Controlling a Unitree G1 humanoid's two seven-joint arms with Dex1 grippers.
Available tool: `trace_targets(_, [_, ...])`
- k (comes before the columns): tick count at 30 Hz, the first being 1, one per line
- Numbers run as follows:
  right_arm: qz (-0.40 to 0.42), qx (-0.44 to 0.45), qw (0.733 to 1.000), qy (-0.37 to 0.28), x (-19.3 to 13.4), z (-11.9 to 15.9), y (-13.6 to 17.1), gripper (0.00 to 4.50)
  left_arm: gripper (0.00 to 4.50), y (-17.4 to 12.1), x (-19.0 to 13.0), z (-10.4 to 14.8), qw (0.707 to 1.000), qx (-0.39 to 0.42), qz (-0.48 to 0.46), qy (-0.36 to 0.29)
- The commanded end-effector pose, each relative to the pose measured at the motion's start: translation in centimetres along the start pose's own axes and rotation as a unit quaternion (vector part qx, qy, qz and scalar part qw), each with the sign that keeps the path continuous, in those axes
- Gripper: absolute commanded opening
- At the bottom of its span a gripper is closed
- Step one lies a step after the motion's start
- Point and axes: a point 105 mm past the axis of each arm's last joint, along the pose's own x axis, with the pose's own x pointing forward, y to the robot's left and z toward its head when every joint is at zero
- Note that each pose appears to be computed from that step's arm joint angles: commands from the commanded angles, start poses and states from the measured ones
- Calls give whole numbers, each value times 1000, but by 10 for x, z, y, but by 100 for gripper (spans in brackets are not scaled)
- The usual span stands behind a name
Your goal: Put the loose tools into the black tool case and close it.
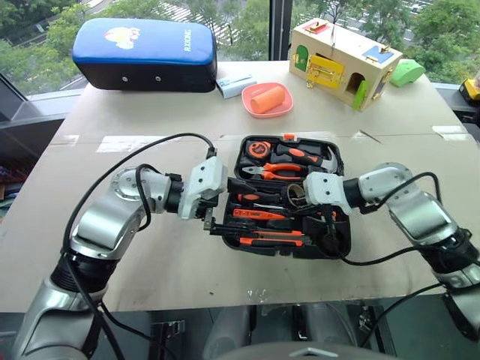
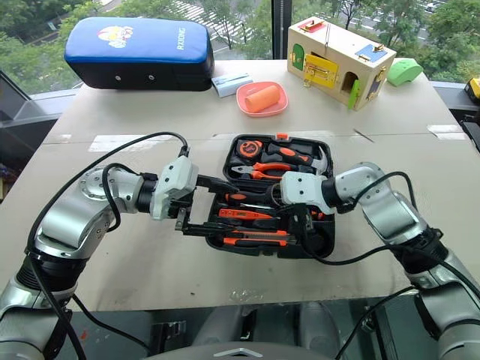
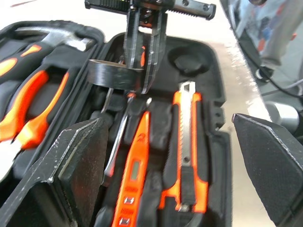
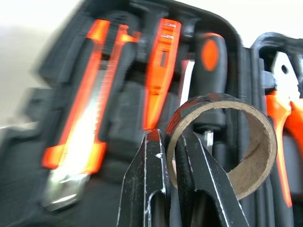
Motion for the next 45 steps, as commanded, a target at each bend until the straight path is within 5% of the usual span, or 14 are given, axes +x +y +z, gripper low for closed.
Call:
trace_targets(1, [33,-8,999,0,-24,10,24,4,450,-11,11,12,999,28,-38,-15])
trace_targets(26, [89,14,991,101,-39,-30,63,4,450,-14,27,23,996,45,-71,-34])
trace_targets(36, [94,17,992,82,-46,-20,63,443,450,-4,22,22,997,48,-50,-31])
trace_targets(42, [3,91,996,24,-75,-6,30,443,450,4,2,10,1000,10,6,-20])
trace_targets(45, [-76,148,986,15,-98,-21,8,419,424,14,-23,-5,996,-37,75,-13])
